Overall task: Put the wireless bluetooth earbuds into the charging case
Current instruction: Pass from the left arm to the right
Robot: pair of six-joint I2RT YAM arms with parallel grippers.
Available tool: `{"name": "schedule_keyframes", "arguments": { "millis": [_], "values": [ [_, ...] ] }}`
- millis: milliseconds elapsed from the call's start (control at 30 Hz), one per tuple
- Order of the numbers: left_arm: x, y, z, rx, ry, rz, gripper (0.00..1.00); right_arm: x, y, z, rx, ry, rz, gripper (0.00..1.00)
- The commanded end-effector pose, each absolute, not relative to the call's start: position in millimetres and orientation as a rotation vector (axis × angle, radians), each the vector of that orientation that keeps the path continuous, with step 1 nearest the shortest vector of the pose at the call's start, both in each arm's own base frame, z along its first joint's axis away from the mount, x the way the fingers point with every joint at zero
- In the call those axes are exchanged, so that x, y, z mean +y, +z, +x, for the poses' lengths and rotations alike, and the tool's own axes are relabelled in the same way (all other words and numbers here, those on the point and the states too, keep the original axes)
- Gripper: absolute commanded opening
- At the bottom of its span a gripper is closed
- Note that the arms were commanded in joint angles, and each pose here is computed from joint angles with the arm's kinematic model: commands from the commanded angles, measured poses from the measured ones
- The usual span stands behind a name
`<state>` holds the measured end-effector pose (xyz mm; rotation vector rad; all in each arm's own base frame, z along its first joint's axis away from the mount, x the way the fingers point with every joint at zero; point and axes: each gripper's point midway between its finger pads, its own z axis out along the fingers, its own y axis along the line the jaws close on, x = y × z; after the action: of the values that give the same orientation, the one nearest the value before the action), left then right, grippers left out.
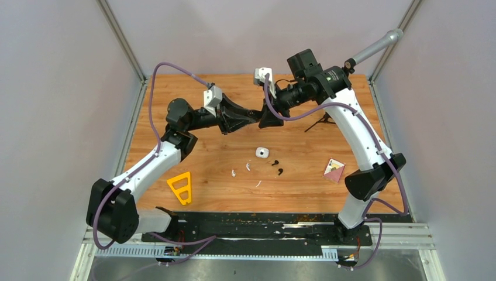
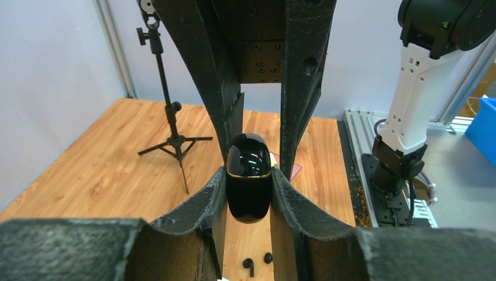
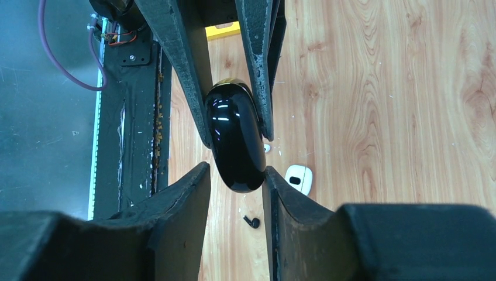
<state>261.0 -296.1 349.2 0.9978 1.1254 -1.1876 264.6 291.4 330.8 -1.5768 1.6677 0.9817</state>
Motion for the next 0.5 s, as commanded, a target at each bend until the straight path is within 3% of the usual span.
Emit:
{"name": "schedule_keyframes", "arguments": {
  "millis": [0,167,200,267,367,467],
  "values": [
    [-300,355,263,1.104,-1.199,0.997,0.0,300,348,262,1.563,1.009,-1.589,0.38],
    [-303,352,266,1.11,-1.221,1.005,0.01,300,349,264,1.554,1.001,-1.595,0.19],
    [-304,351,266,1.113,-1.227,1.009,0.04,300,350,264,1.552,0.996,-1.596,0.15],
    [-305,347,267,1.119,-1.227,1.026,0.22,298,351,268,1.563,0.952,-1.601,0.01],
    [-304,340,265,1.106,-1.195,1.071,0.33,293,348,268,1.571,0.867,-1.655,0.0],
    [-302,330,265,1.122,-1.176,1.077,0.36,287,338,269,1.594,0.769,-1.716,0.0]
  ]
}}
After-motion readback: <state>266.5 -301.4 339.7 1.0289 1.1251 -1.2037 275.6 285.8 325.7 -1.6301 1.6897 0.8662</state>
